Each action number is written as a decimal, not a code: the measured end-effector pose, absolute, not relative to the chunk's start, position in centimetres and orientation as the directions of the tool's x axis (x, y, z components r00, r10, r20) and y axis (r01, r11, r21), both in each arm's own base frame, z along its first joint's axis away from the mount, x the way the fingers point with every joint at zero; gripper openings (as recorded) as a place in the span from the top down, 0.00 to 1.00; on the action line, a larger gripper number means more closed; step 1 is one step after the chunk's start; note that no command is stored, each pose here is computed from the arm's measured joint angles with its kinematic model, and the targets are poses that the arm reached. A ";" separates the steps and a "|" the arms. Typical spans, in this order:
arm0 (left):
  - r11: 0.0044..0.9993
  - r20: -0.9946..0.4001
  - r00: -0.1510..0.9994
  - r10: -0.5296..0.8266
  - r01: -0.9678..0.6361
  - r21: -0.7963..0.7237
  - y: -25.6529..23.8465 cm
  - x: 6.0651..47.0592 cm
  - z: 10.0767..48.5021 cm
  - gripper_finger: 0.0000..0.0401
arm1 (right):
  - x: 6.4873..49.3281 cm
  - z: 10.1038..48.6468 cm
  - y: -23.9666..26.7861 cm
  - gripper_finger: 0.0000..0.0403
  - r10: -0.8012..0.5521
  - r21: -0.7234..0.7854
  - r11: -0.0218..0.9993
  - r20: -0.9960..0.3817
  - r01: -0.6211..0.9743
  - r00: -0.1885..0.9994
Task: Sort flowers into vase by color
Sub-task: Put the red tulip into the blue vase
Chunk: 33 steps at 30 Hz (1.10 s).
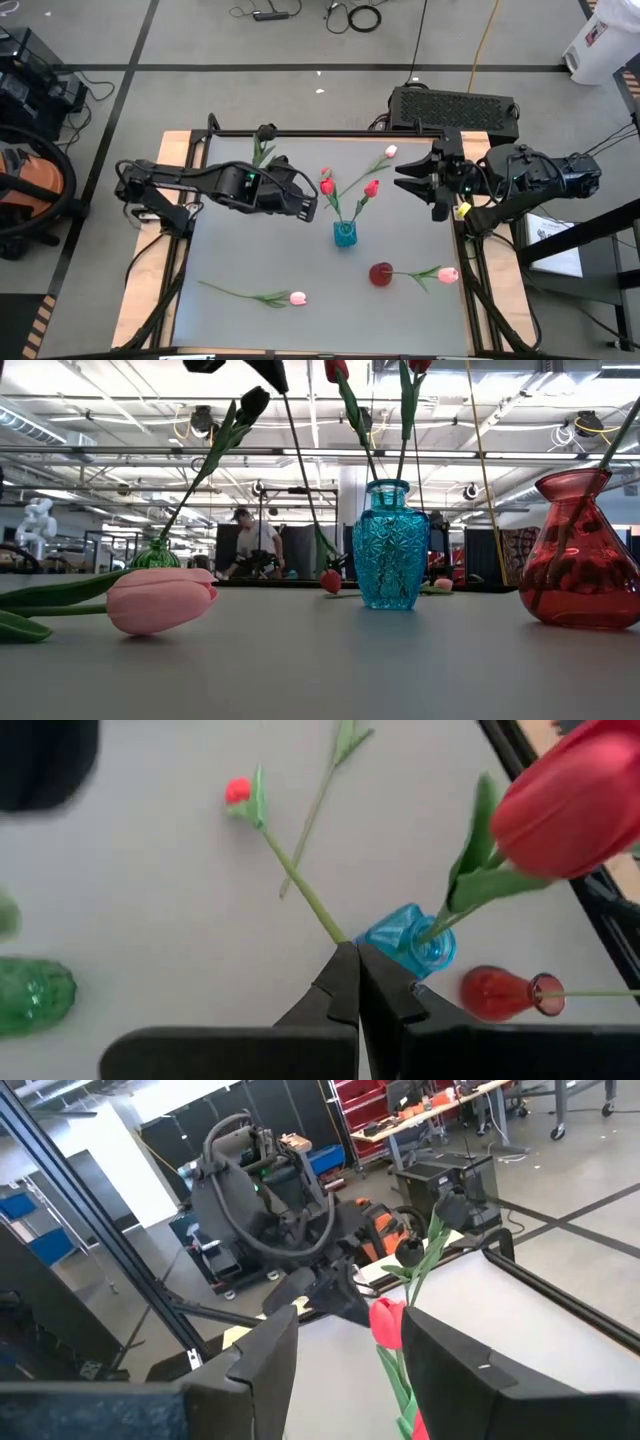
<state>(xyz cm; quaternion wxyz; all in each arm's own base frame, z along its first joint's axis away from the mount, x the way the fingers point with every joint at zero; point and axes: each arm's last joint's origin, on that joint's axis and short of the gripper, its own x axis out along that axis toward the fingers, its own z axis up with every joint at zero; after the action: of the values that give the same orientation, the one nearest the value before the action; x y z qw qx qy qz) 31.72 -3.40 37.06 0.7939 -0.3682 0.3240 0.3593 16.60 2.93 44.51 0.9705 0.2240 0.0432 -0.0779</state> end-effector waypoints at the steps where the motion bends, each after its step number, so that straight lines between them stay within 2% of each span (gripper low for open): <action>1: 0.476 -0.772 0.539 0.336 -0.805 -0.355 -3.3 31.7 37.4 1.00 | 16.6 44.5 2.9 0.58 -0.132 0.431 0.886 -0.117 0.170 0.984; 15: 0.546 -0.662 0.616 0.427 -0.759 -0.355 -0.6 31.5 41.9 1.00 | 16.6 44.5 2.9 0.58 -0.131 0.433 0.886 -0.117 0.169 0.985; 33: 0.593 -0.597 0.658 0.459 -0.727 -0.346 1.0 31.6 43.5 1.00 | 17.4 44.2 3.1 0.58 -0.131 0.414 0.893 -0.139 0.178 0.982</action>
<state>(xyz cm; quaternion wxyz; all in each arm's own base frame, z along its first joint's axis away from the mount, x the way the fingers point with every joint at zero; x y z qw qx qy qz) 31.63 0.96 43.53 0.8623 -0.2922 0.2298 0.3440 17.37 3.12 44.16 0.9713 0.2176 0.0540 -0.0795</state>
